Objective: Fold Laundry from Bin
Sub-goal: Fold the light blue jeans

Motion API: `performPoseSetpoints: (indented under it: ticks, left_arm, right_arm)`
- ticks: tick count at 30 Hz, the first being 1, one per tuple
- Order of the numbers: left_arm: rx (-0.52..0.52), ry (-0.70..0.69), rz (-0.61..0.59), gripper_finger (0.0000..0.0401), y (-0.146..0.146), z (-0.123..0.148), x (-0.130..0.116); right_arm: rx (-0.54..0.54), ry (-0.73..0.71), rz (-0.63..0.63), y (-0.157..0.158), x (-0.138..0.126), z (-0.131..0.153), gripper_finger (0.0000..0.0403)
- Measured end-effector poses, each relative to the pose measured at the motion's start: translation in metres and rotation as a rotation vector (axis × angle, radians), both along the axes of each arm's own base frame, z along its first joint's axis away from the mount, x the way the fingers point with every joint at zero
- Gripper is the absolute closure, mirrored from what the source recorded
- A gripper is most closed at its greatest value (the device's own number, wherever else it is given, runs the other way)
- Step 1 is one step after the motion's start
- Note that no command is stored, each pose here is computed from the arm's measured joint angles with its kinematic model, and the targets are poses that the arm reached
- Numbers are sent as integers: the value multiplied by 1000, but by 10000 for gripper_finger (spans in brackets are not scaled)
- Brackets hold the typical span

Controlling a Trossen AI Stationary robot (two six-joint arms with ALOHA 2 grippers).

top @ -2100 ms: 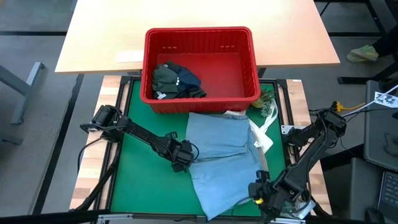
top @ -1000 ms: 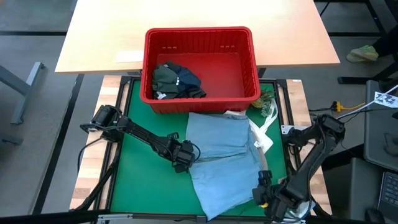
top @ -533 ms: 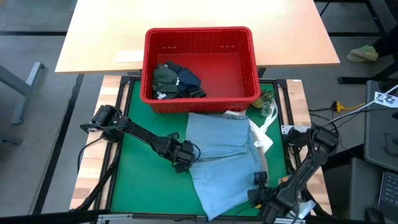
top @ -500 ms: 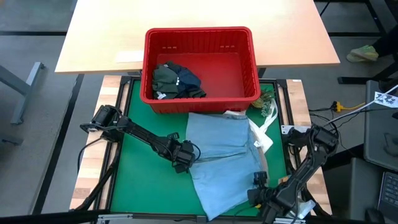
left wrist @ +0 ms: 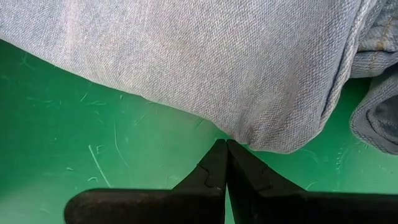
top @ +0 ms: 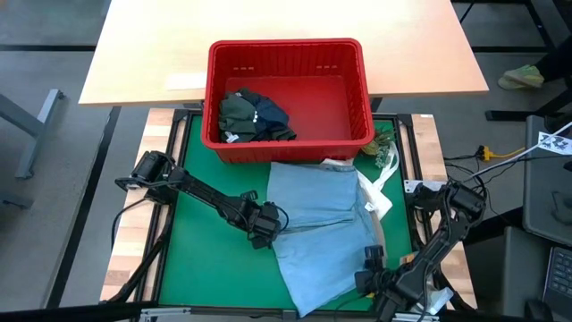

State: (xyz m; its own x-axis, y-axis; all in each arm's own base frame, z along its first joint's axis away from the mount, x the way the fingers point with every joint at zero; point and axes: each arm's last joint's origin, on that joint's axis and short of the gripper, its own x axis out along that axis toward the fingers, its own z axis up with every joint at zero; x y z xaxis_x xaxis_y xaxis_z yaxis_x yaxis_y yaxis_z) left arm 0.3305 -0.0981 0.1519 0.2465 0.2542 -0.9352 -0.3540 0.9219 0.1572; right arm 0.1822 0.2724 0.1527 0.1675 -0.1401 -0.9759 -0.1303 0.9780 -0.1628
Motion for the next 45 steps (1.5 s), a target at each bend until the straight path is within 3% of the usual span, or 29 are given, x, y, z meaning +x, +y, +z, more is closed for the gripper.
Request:
performPoseSetpoints:
  ticks: [5,8,16,23,28,37,45]
  left_arm:
    - [-32,8,-9,401,-2,4,2]
    - [-70,7,-17,401,-5,13,7]
    - [-94,-62,-93,401,-24,59,22]
    - [-198,-225,-153,401,-54,102,34]
    - [-268,-389,-212,392,-79,116,40]
    - [-333,-539,-306,283,-118,110,35]
    - [-274,-422,-392,230,-138,73,32]
  right_arm:
    - [-7,6,0,4,3,12,351]
    - [-25,23,-8,5,6,25,388]
    - [-49,1,-54,1,25,56,355]
    - [-50,-15,-103,-13,48,74,380]
    - [-39,-9,-75,-17,57,82,375]
    - [10,51,-59,-14,55,88,369]
    - [17,57,-60,-14,54,88,368]
